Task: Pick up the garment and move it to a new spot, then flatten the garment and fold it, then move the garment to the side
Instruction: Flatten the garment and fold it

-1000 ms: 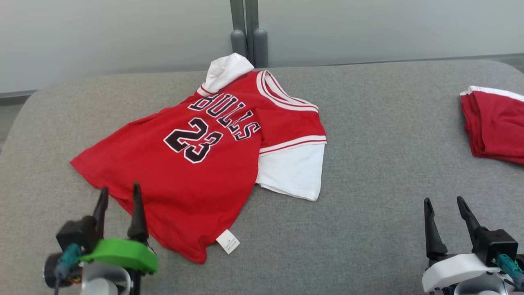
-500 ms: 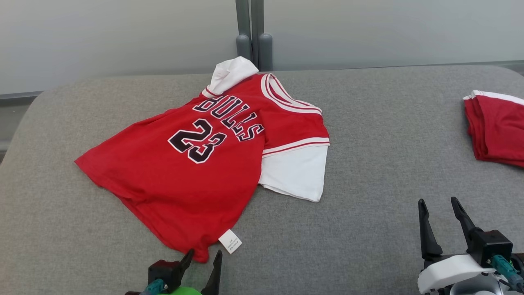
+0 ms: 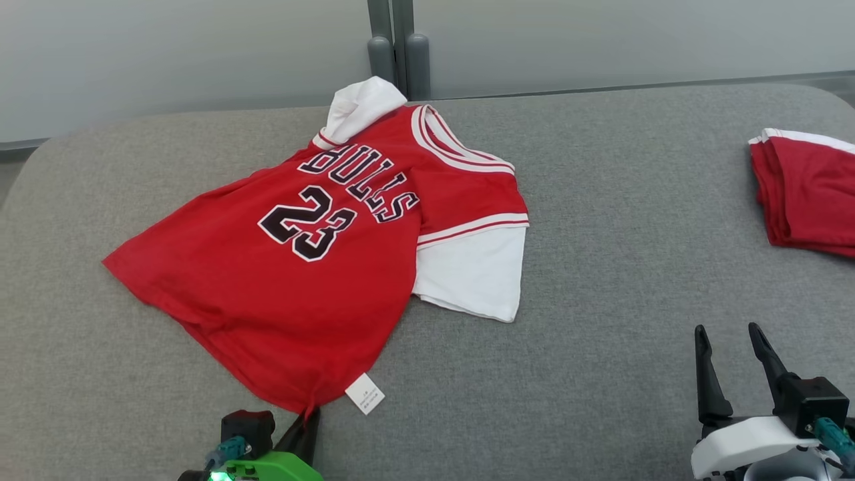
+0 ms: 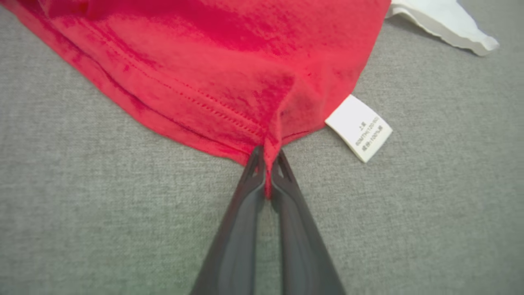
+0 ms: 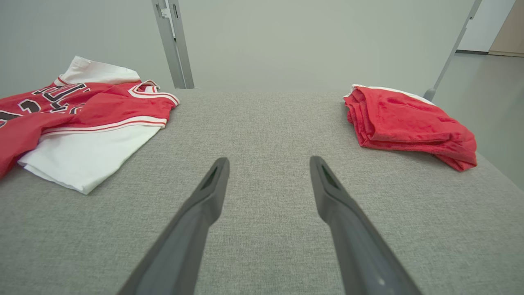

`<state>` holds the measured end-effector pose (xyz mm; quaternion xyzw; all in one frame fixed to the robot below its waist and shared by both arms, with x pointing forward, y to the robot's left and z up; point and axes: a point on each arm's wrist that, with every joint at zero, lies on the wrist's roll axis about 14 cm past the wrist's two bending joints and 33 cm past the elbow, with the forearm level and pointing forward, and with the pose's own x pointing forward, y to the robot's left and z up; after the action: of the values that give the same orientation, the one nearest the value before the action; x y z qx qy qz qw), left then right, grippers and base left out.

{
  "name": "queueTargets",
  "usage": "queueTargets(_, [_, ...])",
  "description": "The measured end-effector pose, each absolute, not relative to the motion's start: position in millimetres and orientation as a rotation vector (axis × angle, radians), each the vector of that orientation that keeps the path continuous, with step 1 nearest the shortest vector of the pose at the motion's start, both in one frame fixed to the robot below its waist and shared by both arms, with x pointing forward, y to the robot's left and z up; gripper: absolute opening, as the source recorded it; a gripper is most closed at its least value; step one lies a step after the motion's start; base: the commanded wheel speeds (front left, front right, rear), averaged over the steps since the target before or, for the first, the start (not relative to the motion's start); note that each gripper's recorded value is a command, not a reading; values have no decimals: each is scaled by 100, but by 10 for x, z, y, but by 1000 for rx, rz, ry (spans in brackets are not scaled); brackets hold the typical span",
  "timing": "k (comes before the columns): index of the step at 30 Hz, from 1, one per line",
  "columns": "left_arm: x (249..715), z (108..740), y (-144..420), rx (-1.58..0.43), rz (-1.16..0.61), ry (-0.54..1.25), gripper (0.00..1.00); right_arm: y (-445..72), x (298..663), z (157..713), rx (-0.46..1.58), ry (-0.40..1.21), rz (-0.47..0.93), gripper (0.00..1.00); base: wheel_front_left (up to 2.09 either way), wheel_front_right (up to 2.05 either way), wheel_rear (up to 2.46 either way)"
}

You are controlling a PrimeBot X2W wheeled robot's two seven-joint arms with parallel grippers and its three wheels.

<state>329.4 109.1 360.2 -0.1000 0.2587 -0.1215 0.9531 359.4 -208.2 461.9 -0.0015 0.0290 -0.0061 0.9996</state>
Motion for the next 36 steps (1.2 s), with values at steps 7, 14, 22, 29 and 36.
queueTargets(7, [3045,3623,1569,-203,-147,567,0,-1931,3659,4640,13,49,33,100,0,0,0])
queueTargets(14, [2838,3698,1275,-266,-253,684,100,-1827,3709,4626,21,52,62,100,0,0,0])
queueTargets(22, [3282,4659,407,-200,-572,445,100,-2048,3638,4641,21,48,-7,100,0,0,0])
queueTargets(29, [3701,4629,-111,-65,-728,450,100,-2257,3608,4698,29,32,-75,100,0,0,0])
queueTargets(36, [3999,4239,-428,111,-822,513,100,-2502,3443,4595,36,70,-160,100,0,0,0])
